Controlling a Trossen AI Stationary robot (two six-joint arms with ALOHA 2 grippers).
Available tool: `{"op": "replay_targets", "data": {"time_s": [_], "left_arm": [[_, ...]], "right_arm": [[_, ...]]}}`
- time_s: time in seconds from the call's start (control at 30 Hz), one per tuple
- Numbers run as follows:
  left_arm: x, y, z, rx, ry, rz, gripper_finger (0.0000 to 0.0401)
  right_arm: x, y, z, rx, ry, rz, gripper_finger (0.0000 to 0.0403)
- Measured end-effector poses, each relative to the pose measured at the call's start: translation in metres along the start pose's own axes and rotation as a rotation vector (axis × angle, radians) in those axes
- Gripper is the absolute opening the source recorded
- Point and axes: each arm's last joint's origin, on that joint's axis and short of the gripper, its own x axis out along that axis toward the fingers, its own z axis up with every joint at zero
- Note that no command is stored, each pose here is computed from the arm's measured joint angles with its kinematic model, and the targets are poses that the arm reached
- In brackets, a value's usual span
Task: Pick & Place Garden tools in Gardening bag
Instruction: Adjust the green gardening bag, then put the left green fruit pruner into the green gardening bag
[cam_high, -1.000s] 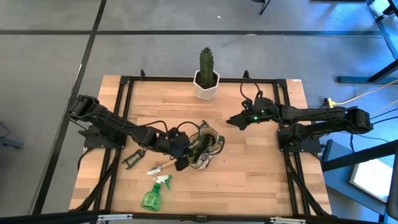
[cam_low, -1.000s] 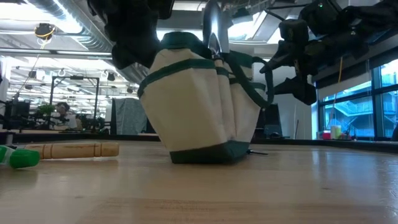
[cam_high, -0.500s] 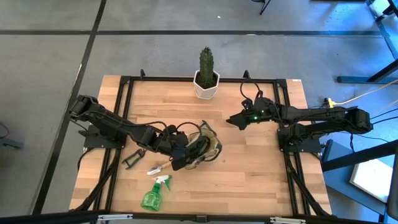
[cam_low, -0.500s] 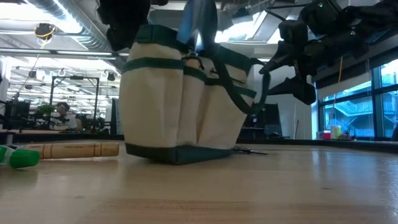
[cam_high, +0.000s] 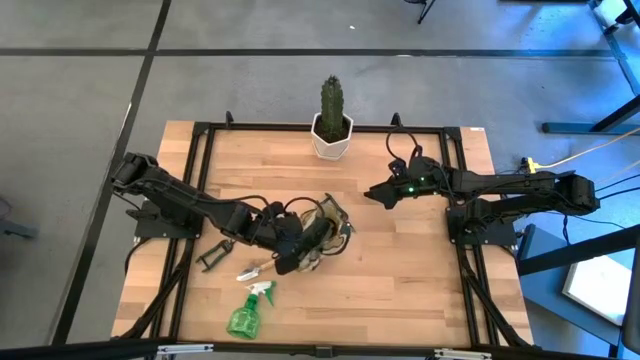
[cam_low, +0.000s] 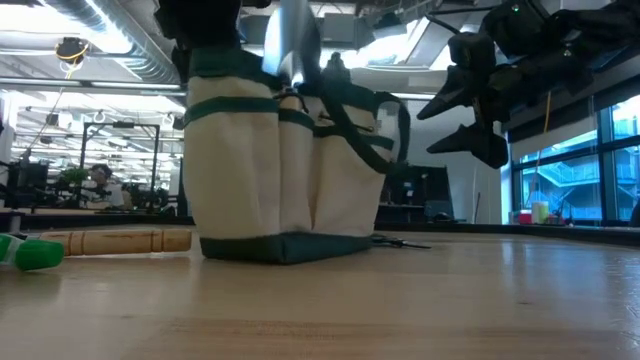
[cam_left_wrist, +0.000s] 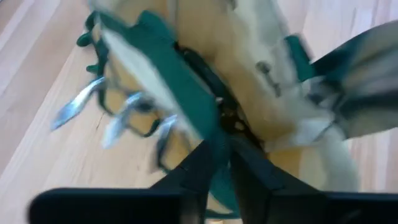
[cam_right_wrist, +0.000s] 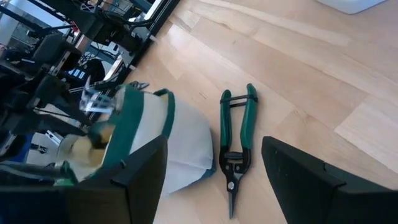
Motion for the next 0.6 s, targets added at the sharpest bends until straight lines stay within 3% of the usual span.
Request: {"op": "replay_targets", "data": {"time_s": [0.33, 0.6], "left_arm": [[-0.008, 0.002, 0.005, -0.018, -0.053, -0.004, 0.0208], [-0.048, 0.023, 0.012, -0.065, -0.163, 0.055, 0.0224]], "right_arm": [[-0.001, -0.006, -0.008, -0.034, 0.094, -0.048, 0.0264], [0.001, -0.012, -0.013, -0.055, 0.151, -0.101, 0.0264]]}}
